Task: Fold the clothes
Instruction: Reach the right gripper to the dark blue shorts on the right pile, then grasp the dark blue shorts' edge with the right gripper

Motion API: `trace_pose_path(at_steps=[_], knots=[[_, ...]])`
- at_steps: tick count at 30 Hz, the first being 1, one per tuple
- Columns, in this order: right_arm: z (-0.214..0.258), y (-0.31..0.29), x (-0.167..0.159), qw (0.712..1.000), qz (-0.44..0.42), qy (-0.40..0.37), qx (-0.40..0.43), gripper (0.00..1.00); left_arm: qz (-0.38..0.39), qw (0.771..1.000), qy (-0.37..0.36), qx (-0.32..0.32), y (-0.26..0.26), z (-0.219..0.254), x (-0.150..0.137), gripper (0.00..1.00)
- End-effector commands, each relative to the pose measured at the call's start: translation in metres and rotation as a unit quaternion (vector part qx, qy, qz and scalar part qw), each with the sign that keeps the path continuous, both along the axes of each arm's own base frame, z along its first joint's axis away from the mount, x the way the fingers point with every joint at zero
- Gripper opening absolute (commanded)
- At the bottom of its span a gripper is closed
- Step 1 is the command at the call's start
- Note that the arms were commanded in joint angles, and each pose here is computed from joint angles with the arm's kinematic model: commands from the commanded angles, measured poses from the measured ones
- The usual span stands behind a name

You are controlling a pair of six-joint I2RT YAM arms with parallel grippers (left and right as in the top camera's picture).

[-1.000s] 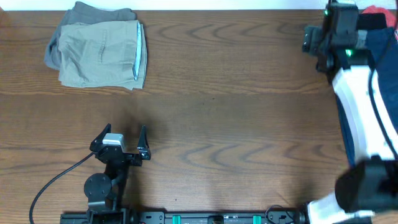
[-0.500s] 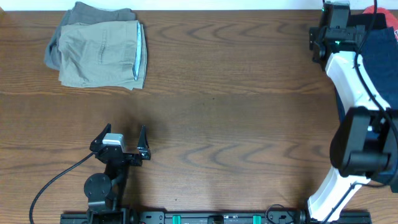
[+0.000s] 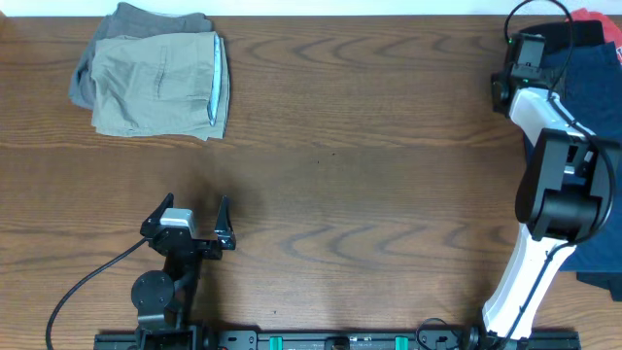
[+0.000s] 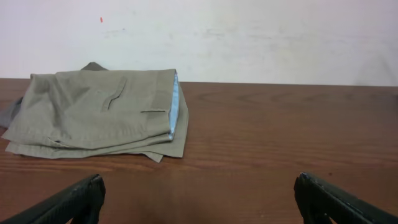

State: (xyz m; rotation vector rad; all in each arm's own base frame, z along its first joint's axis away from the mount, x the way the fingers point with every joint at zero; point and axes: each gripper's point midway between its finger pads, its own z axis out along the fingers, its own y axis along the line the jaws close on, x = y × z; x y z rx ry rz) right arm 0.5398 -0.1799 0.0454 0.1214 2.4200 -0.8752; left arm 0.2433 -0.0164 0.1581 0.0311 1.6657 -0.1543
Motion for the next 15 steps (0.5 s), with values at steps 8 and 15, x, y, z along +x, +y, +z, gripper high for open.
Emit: trace_pose_path(at_steps=[8, 15], knots=[[-0.025, -0.024, -0.006, 0.999, -0.011, 0.030, -0.013, 0.97, 0.001, 1.000, 0.018, 0.002, 0.001, -0.015, 0.000, 0.98], [-0.034, -0.033, -0.010, 0.999, -0.019, 0.035, -0.010, 0.87, 0.001, 1.000, 0.018, 0.002, 0.001, -0.015, 0.000, 0.98]])
